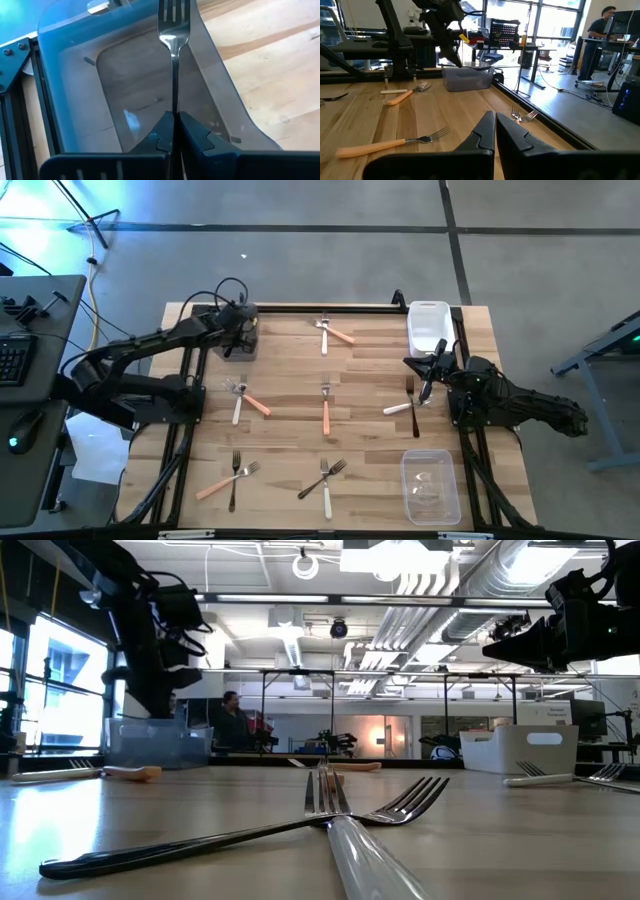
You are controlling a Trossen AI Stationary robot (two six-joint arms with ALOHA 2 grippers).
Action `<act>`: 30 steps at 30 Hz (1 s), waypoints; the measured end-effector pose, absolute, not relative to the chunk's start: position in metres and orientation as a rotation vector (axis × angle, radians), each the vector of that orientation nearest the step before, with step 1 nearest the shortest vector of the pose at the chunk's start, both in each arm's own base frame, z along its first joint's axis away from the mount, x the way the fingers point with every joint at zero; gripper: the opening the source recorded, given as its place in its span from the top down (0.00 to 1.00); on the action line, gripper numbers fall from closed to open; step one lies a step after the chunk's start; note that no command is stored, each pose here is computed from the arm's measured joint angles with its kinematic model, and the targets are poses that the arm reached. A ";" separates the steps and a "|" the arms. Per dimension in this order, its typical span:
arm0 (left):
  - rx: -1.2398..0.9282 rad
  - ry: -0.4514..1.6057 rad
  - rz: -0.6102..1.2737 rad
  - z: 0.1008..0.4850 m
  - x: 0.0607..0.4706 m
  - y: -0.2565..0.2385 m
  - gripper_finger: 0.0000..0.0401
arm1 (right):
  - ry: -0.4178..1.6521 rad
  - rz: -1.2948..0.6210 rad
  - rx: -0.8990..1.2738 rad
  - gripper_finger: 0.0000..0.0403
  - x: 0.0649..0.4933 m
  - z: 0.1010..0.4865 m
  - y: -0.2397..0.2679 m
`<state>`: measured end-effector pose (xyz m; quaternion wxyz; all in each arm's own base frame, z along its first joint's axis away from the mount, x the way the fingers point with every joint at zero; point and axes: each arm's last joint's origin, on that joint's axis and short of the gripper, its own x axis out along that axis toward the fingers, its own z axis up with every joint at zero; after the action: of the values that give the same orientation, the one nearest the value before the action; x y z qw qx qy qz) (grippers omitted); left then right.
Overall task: Sort silverware by color (type)
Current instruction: Put the top left black fork into the black bin
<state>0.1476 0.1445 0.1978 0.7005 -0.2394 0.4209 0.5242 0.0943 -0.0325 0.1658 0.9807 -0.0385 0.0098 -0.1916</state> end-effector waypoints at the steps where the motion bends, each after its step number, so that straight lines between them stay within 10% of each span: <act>1: -0.529 0.943 1.164 0.197 0.148 0.145 0.99 | 0.020 -0.385 -0.077 1.00 0.094 0.166 -0.032; 30: -0.479 0.949 1.167 0.198 0.139 0.160 0.99 | 0.020 -0.385 -0.077 1.00 0.094 0.166 -0.032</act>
<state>0.1387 0.1595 0.1982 0.7043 -0.2155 0.4267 0.5249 0.0943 -0.0325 0.1658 0.9807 -0.0384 0.0099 -0.1913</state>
